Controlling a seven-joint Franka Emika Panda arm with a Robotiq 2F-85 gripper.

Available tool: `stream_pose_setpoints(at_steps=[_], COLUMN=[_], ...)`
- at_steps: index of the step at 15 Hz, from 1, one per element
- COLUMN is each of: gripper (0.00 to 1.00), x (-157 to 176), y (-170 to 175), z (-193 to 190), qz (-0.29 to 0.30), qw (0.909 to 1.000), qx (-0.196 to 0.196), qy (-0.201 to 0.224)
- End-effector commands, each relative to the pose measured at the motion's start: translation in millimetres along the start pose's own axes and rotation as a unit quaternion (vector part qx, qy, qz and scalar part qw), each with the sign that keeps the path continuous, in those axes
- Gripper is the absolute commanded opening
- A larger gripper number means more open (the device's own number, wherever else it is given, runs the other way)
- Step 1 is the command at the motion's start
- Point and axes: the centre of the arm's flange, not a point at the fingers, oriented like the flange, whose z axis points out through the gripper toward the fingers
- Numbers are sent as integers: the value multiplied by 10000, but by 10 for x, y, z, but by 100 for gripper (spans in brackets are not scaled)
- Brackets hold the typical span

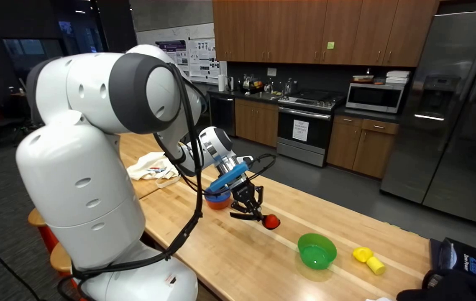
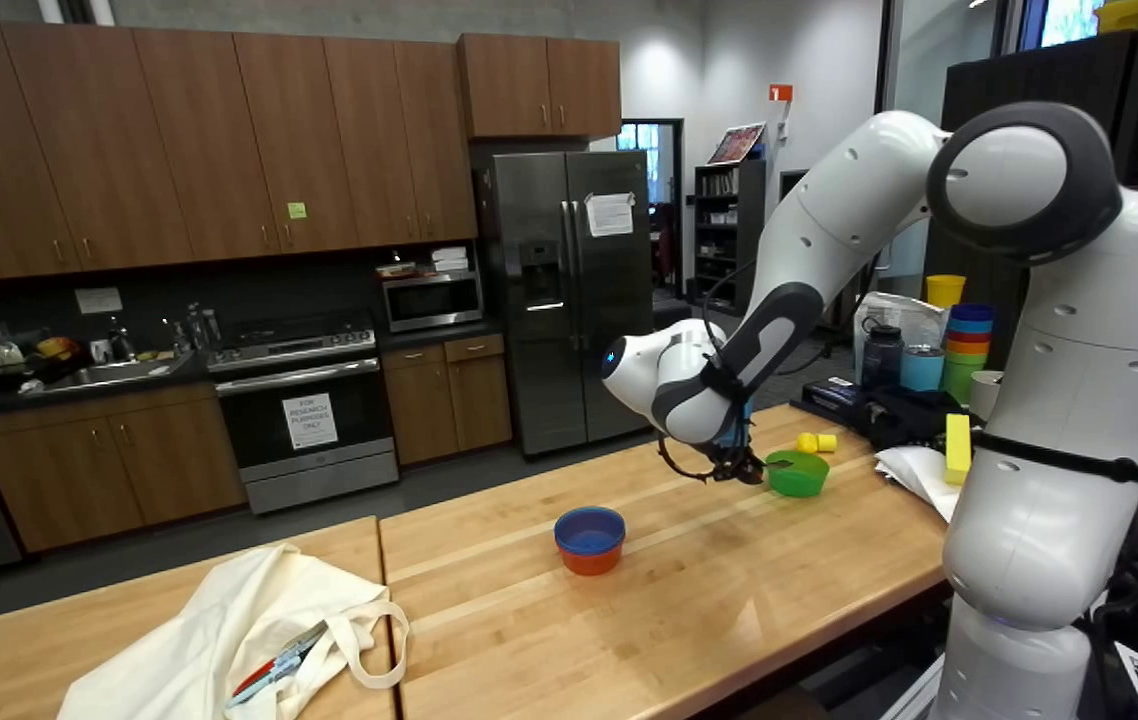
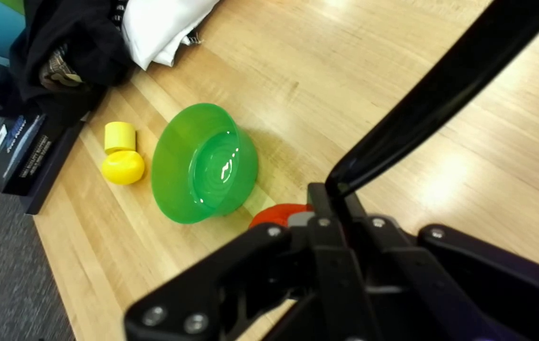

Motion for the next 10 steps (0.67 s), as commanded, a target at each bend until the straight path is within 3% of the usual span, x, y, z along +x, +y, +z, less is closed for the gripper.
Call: stream_pose_setpoints(at_steps=[1,10], gripper=[2,2], x=[-76,-78], y=[42,-2], z=[-66,-109], qz=[-42,-65], qw=[10000,9998], qx=[-79,-165], qy=[35,-5])
